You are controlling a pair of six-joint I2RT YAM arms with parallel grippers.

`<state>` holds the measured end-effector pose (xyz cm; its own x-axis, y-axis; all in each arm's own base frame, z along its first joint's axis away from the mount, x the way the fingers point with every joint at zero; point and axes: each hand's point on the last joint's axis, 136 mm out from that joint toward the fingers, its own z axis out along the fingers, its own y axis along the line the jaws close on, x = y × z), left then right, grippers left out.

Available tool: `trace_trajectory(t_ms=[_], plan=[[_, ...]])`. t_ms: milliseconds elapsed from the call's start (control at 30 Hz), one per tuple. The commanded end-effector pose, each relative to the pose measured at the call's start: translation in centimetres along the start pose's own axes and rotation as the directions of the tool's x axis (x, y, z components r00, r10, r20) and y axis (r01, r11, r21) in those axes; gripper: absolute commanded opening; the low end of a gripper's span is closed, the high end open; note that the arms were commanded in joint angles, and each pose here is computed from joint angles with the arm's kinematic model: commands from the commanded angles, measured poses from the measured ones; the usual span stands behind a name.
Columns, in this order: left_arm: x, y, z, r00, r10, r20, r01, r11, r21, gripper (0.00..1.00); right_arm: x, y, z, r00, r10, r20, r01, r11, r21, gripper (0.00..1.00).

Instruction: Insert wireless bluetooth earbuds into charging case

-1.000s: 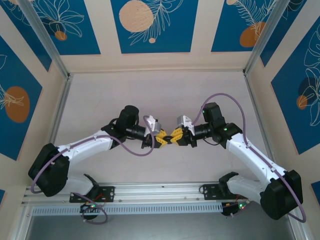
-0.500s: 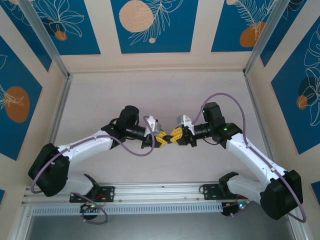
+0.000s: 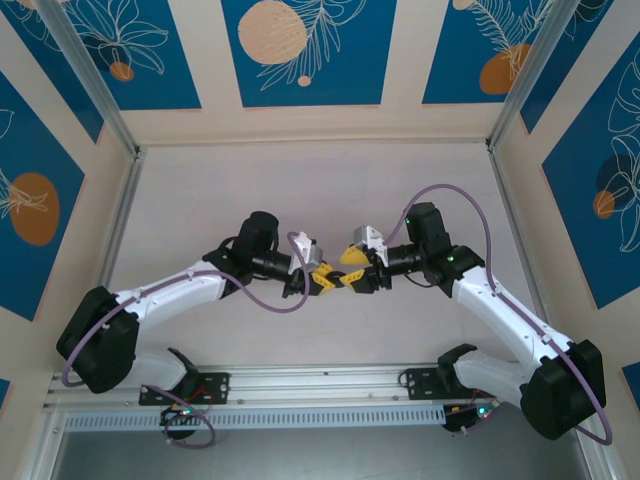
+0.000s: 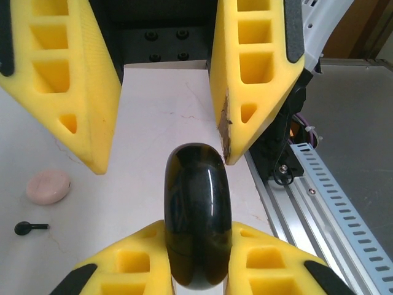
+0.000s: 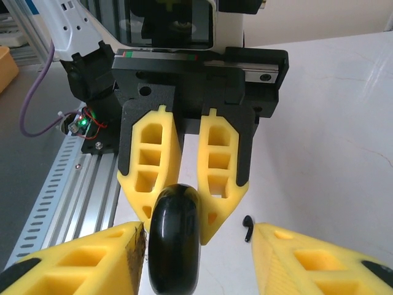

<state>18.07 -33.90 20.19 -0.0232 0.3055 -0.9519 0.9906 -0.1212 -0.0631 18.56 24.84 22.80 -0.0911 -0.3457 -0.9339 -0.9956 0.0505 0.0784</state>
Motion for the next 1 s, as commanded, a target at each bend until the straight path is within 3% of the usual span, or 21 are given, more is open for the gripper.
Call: trace_trajectory(t_ms=[0, 267, 700, 967], plan=[[-1.4, -0.3, 0.0, 0.999, 0.031, 0.033, -0.031, 0.999, 0.006, 0.18, 0.0, 0.5, 0.2, 1.0, 0.019, 0.01, -0.019, 0.999, -0.033, 0.51], [-1.7, -0.2, -0.1, 0.999, 0.031, 0.045, -0.031, 1.0, 0.003, 0.18, 0.4, 0.7, 0.7, 0.999, 0.052, -0.011, -0.052, 0.997, -0.061, 0.54], [-0.9, -0.6, -0.2, 0.999, 0.033, 0.026, -0.033, 0.999, -0.002, 0.17, -0.7, -3.5, -1.0, 0.991, 0.116, 0.063, -0.122, 0.987, 0.107, 0.51], [-0.8, -0.2, -0.2, 0.999, 0.027, 0.035, -0.026, 1.0, -0.013, 0.17, -0.5, -3.9, -1.3, 0.986, 0.153, 0.072, -0.16, 0.981, 0.106, 0.48]])
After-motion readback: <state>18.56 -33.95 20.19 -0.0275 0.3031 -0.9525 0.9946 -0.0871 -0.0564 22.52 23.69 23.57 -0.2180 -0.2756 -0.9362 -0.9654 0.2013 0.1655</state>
